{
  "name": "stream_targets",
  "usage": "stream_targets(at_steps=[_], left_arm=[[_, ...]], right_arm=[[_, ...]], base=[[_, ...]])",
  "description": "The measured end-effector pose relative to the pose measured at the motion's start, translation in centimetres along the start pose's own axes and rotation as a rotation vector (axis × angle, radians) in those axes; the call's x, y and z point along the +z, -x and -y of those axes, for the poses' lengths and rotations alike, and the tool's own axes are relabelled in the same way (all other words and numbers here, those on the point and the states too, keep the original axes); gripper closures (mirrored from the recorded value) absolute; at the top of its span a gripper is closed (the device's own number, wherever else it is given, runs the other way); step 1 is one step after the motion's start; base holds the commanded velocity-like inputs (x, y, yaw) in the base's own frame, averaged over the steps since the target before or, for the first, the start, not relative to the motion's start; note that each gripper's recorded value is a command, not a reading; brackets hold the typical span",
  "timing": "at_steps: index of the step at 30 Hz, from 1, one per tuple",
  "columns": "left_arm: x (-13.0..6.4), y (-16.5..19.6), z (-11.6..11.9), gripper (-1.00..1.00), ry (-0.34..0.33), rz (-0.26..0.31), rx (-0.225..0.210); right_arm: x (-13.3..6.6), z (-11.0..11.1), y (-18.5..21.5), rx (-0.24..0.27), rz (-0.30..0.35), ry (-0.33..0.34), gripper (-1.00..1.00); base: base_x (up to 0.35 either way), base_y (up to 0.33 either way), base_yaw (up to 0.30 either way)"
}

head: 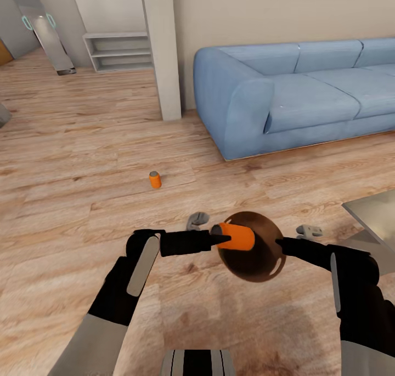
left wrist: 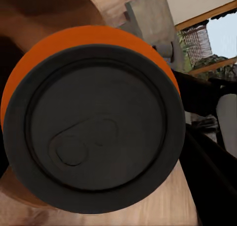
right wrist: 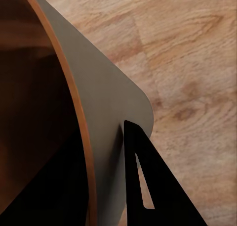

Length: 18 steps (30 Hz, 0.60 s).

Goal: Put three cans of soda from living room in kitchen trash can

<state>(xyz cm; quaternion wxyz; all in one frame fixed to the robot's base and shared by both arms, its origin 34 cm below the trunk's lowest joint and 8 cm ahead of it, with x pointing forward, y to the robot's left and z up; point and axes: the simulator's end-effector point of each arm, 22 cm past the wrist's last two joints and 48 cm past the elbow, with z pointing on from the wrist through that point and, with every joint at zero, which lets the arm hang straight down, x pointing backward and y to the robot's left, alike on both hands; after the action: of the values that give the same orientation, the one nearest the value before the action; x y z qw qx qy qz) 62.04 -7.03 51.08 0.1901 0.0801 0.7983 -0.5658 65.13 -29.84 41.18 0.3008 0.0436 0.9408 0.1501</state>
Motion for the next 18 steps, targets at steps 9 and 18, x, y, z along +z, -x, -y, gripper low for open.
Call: stream_targets(at_steps=[9,18], left_arm=[[3.0,0.8,1.4,1.00,0.056,-0.047,-0.031],[3.8,0.0,0.3,1.00,0.165,-0.086,-0.107]], right_arm=[[0.0,0.0,0.0,-0.001,0.000,0.000,1.00],[0.0,-0.1,-0.1,0.001,-0.004,0.001,1.00]], base=[[0.000,0.000,0.000],[0.000,0.000,0.000]])
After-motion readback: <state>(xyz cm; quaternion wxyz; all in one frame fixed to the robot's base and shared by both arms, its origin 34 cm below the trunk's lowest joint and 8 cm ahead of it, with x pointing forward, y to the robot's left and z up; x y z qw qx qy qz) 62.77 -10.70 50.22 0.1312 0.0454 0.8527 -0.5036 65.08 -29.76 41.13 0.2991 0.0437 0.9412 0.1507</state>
